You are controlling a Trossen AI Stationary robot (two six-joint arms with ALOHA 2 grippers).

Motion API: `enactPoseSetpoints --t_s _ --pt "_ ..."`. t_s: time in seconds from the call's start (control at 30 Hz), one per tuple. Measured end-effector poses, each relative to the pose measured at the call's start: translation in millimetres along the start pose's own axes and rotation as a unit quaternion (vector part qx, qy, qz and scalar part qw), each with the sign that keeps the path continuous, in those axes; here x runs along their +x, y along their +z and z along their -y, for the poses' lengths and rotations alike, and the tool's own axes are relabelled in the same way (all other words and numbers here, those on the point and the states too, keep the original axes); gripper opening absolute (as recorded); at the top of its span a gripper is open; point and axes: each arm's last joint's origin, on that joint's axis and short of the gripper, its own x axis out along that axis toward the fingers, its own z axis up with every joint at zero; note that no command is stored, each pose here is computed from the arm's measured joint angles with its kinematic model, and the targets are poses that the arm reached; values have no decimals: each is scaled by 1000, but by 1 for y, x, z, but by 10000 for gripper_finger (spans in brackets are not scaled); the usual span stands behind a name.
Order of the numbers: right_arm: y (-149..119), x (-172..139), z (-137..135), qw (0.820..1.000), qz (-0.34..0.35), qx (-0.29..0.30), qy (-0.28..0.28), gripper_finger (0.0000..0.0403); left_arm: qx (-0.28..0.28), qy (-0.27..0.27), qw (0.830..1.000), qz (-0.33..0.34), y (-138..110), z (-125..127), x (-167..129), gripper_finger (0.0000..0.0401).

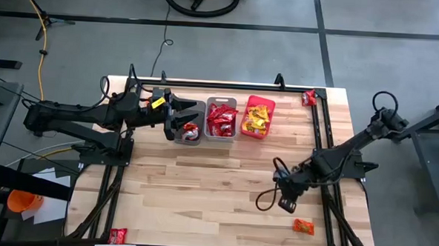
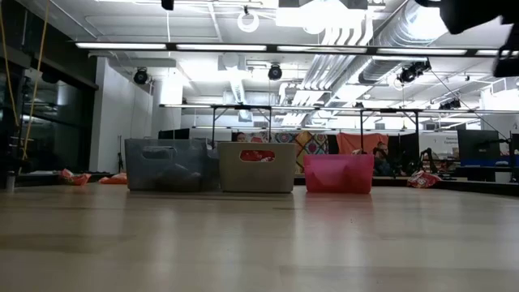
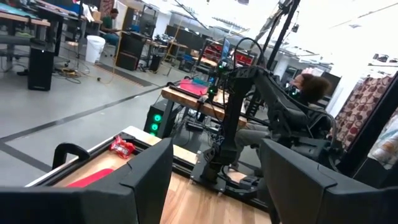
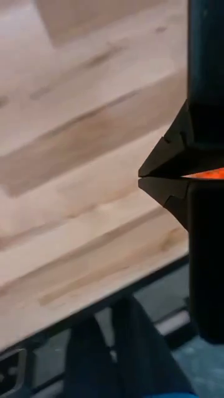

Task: Sort candy
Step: Put the bottom right orange candy into the black bin

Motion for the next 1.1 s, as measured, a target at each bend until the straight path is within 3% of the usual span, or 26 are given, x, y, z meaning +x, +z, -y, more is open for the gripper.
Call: enactPoseSetpoints --t_s 0.13,0.27,0.43,0.57,0.97,1.1 --pt "-5 8 -3 999 -49 -1 1 38 0 0 1000 0 0 0 0 227" --pt "-18 27 -10 996 -90 -13 -25 102 1 1 1000 -5 -1 0 0 227" --pt "-36 56 -21 985 -144 -88 -32 176 2 4 1000 -13 -3 -1 0 227" --pt "-44 73 -26 977 -171 -128 -28 209 -10 4 1000 -13 -3 -1 0 227" --pt "-45 110 -17 960 -208 -168 -84 220 -23 5 1000 -14 -3 -1 0 227" --pt "-45 111 -17 957 -212 -178 -83 198 -23 5 1000 -14 -3 -1 0 227"
